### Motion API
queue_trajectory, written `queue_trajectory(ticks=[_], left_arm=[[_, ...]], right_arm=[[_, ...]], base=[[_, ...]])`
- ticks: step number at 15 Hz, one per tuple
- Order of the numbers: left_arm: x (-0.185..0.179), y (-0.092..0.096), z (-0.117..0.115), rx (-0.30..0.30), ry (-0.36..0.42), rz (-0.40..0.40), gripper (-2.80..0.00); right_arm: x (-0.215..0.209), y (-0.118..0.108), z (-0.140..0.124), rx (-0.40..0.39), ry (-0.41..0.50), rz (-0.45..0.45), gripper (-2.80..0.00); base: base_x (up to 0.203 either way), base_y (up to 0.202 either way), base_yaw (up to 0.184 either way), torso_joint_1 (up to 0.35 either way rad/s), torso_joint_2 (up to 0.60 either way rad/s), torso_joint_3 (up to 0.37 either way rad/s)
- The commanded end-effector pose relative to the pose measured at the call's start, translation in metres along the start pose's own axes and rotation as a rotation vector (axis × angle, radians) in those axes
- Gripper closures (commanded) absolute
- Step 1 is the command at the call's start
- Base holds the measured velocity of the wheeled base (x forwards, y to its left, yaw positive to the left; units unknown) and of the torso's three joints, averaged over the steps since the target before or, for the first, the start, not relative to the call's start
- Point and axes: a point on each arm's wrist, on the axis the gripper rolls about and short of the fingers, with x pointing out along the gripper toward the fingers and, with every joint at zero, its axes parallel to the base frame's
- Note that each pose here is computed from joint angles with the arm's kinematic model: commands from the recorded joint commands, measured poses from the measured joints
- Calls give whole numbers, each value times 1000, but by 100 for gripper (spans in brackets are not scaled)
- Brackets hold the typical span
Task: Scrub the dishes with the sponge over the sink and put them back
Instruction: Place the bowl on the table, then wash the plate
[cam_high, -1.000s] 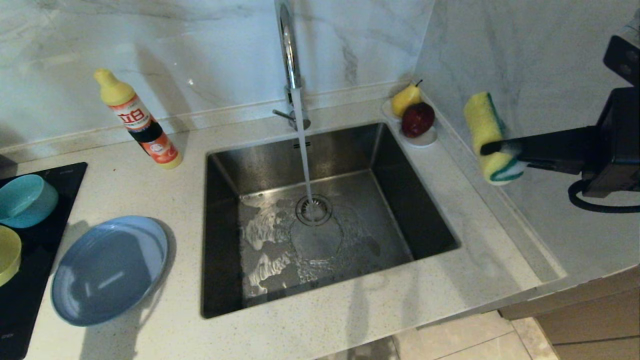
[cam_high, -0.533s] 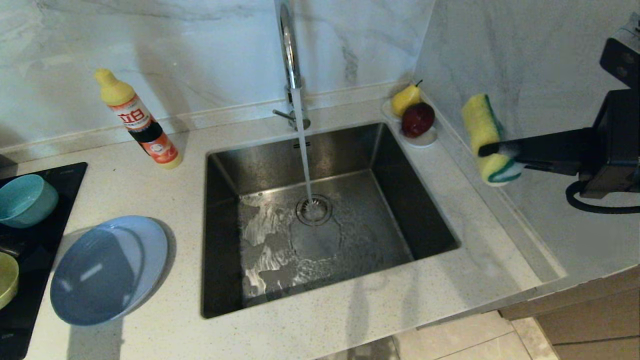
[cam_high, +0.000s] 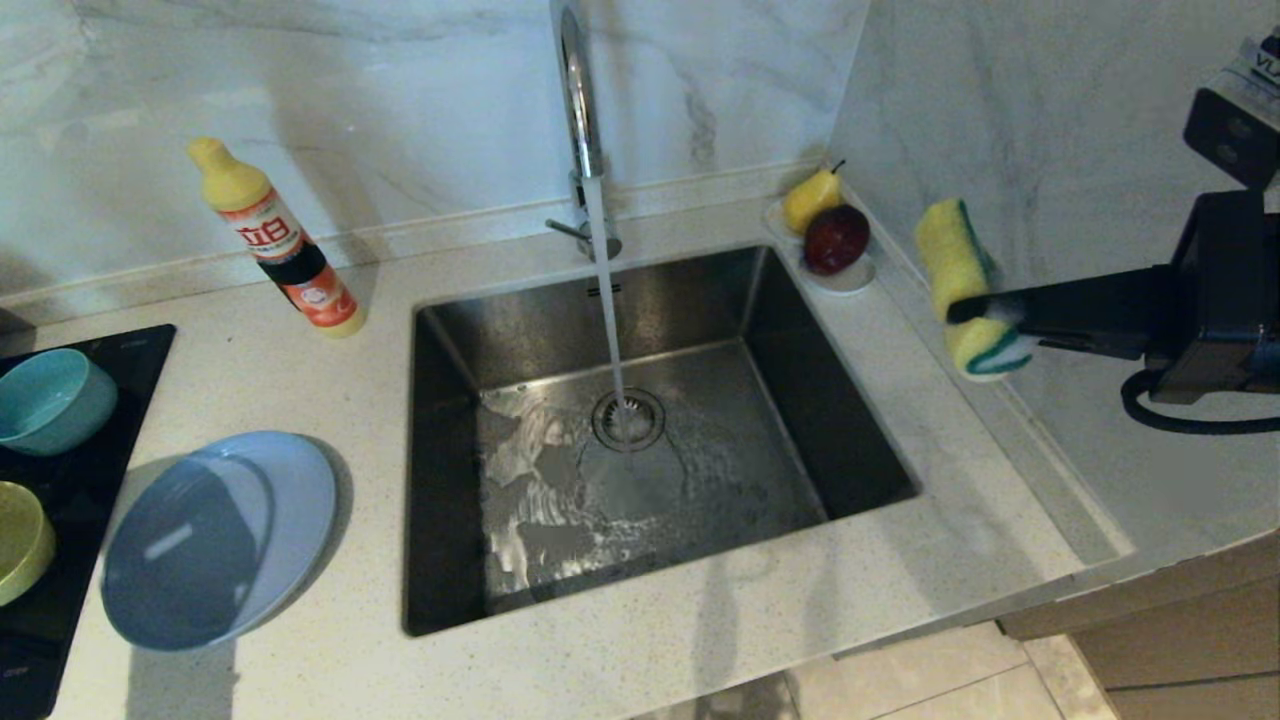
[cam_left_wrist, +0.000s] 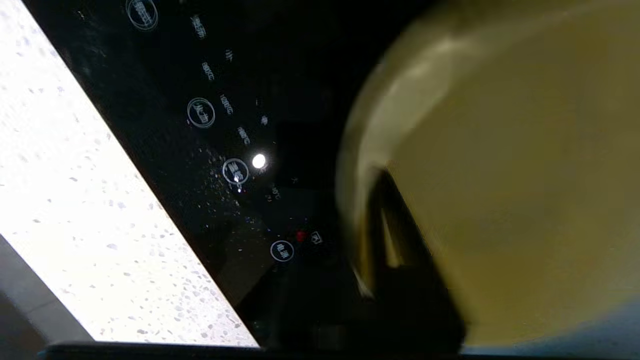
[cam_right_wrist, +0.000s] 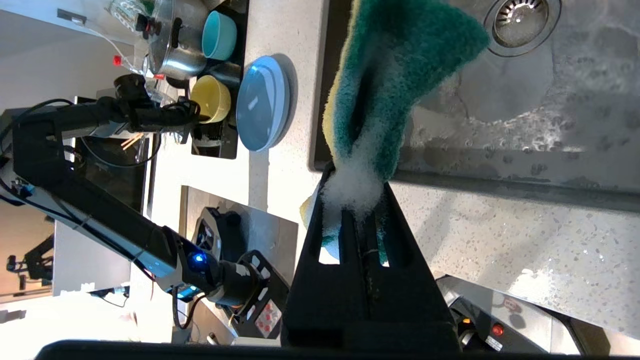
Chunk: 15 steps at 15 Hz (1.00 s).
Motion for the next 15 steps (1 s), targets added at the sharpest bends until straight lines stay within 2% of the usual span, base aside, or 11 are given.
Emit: queue_trajectory(ticks=[1,6,8,9,10,12,13,15], left_arm=[[5,1,3,-16,5,5,-280],[-30,0,33,-74,-92,-16,-280],[-59,-5,37,-66,-121,-48,-280],[-75,-8,35,-53,-125,-95,-280],[-93,-11,31,-22,-128,-152,0],[-125,-15,14,94,-86,-238,0],[-134,-23,-1,174,-35,-263,0],[-147,-28,-25,284,22,-292,0]], right_arm=[[1,-1,-1,6,7,1,0],[-2,1,-1,2,2,9,0],[-2,2,-1,1,4,11,0],[-2,2,-1,1,4,11,0],[-2,2,-1,0,3,12,0],[-3,3,-1,-1,0,12,0],[-2,2,-1,0,0,11,0],[-2,2,-1,-2,1,11,0]], base=[[0,0,0,0,0,0],[0,0,0,0,0,0],[0,0,0,0,0,0],[0,0,0,0,0,0],[0,0,0,0,0,0],[0,0,0,0,0,0],[0,0,0,0,0,0],[0,0,0,0,0,0]])
